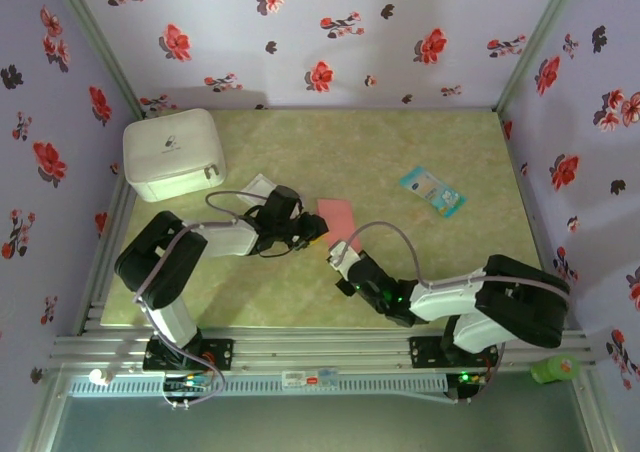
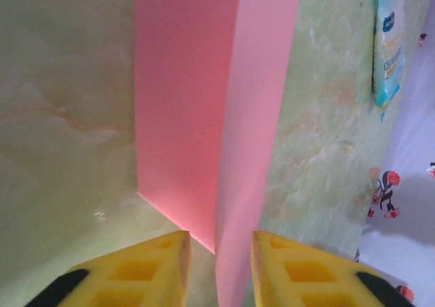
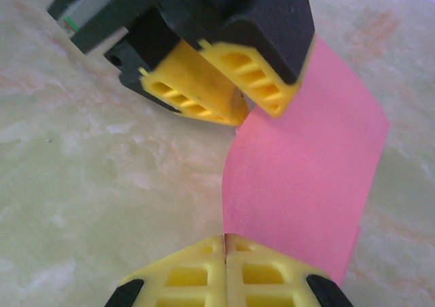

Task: Fold a paper plane with a square sheet of paper (pick it up from the middle)
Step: Third fold the triangle at the center of the table.

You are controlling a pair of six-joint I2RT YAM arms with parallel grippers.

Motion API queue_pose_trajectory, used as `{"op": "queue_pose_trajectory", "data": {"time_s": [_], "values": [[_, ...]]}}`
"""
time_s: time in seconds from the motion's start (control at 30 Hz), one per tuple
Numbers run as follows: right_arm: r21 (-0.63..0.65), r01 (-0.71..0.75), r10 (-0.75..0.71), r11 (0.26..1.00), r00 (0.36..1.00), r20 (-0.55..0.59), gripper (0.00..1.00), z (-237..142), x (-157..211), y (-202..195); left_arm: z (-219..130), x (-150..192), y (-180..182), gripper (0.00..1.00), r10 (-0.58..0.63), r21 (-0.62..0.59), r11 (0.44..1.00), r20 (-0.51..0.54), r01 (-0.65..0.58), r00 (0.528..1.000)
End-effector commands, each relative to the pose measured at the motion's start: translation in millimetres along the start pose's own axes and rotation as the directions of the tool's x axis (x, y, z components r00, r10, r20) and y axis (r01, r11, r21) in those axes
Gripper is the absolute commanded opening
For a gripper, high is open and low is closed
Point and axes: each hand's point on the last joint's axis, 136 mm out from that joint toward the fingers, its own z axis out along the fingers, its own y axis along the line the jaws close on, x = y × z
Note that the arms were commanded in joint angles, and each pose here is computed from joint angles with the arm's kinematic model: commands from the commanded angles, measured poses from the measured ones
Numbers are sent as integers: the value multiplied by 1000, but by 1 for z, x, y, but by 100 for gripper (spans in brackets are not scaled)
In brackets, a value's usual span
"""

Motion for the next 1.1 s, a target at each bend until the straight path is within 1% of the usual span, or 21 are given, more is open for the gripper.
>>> {"op": "queue_pose_trajectory", "data": {"time_s": [0.0, 0.13, 0.27, 0.43, 0.53, 0.7, 0.93, 1.0, 1.07], "values": [[-147, -179, 174, 973, 984, -45, 0, 0, -8, 12, -24, -13, -8, 33, 60, -36, 998, 53, -58, 997], [-249, -345, 323, 905, 938, -128, 0, 5, -10, 16, -45, -27, -12, 37, 107, -84, 991, 93, -100, 990], [-343, -494, 443, 799, 869, -219, 0, 10, -16, 21, -53, -36, -22, 37, 156, -103, 984, 93, -146, 983], [-414, -620, 520, 667, 785, -337, 0, 18, -25, 30, -53, -44, -39, 37, 221, -100, 972, 79, -212, 972], [-434, -662, 541, 611, 750, -381, 0, 22, -27, 34, -46, -50, -48, 35, 238, -75, 969, 55, -234, 970], [-434, -680, 553, 591, 733, -397, 0, 22, -26, 31, -25, -52, -58, 29, 265, -38, 963, -16, -265, 964], [-429, -668, 562, 608, 743, -362, 0, 9, -20, 19, 8, -49, -60, 20, 252, 4, 967, -113, -253, 961], [-430, -670, 559, 606, 742, -369, 0, 7, -19, 18, 15, -42, -64, 20, 273, 30, 962, -136, -271, 952], [-426, -671, 560, 607, 741, -370, 0, 5, -17, 16, 22, -37, -64, 20, 280, 28, 960, -160, -279, 947]]}}
